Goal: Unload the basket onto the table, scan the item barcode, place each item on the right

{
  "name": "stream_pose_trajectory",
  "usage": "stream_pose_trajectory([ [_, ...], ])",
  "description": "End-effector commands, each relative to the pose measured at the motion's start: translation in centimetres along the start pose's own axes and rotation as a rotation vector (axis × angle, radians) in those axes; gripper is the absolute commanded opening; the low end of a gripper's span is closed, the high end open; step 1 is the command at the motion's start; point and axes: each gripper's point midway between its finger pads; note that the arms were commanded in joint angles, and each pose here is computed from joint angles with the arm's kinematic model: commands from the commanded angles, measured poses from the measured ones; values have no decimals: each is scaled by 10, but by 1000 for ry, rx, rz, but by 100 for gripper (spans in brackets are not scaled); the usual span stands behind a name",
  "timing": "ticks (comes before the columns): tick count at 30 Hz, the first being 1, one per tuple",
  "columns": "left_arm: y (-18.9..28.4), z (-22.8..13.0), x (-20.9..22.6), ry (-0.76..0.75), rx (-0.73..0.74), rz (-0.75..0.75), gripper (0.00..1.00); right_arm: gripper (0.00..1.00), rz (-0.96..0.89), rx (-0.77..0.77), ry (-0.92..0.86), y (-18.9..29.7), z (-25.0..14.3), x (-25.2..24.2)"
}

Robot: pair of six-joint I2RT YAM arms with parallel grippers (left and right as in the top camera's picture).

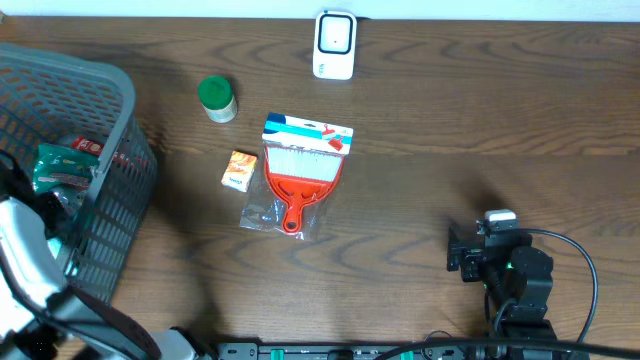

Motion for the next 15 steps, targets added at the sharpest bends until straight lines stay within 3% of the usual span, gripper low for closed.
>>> stream_pose_trajectory([
  [1, 36, 25, 15, 44, -138, 41, 31, 99, -4, -5, -16, 0, 1, -1],
  [7, 102, 54, 37, 184, -385, 112, 31, 99, -4, -6, -16, 0, 1, -1],
  [15, 213, 87, 34, 217, -807, 28, 32, 99, -3, -6, -16, 0, 1, -1],
])
Point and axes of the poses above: each gripper's point midway between its finger pads, its own y axis back along the fingers, its own x axis along the line the jaws close on, z = x × y, and after that the axes turned 7 degrees about -y, right-handed
